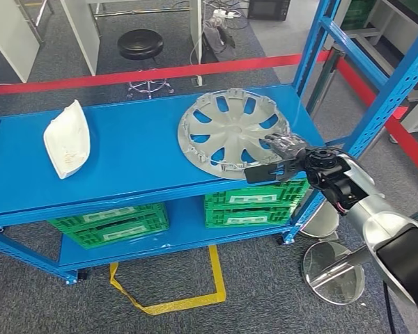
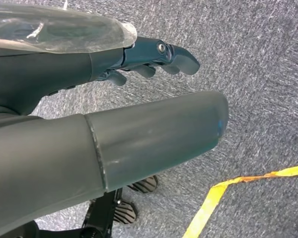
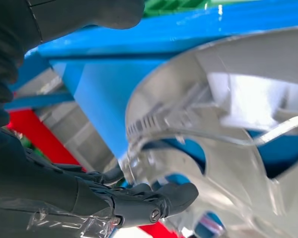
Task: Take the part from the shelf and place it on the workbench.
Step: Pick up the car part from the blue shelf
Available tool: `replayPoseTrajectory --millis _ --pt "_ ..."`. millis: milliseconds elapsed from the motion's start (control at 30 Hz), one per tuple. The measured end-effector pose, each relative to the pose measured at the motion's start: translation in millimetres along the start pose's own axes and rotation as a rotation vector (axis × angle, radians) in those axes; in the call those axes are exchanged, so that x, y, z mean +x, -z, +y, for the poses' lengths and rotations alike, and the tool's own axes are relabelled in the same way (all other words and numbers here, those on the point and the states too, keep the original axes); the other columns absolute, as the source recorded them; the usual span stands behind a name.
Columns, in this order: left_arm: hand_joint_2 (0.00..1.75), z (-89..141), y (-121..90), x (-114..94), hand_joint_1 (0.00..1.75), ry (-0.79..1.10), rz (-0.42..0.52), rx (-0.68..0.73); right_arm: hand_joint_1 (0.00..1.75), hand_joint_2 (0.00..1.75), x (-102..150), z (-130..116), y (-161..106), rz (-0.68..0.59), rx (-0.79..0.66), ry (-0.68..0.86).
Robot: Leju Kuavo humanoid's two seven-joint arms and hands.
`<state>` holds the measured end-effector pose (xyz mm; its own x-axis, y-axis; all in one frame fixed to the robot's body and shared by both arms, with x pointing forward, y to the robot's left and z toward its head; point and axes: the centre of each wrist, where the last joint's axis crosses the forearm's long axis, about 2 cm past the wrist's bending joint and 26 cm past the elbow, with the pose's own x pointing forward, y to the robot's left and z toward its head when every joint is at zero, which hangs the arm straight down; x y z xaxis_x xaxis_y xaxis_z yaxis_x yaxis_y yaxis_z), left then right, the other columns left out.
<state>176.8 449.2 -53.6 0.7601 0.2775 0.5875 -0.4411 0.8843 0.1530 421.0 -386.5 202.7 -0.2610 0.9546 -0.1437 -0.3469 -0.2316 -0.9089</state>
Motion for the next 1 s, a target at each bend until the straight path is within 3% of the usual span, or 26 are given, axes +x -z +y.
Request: replayPoseTrajectory --millis 433,1000 --pt "0.00 0.1 0.0 -0.3 0.00 -0.014 -0.004 0.004 0.00 1.75 46.5 -35.2 21.9 -0.153 -0.060 -0.111" --pt "0.00 0.1 -0.1 -0.5 0.00 -0.015 -0.004 0.004 0.00 1.75 88.0 -41.0 35.6 -0.243 -0.046 -0.096"
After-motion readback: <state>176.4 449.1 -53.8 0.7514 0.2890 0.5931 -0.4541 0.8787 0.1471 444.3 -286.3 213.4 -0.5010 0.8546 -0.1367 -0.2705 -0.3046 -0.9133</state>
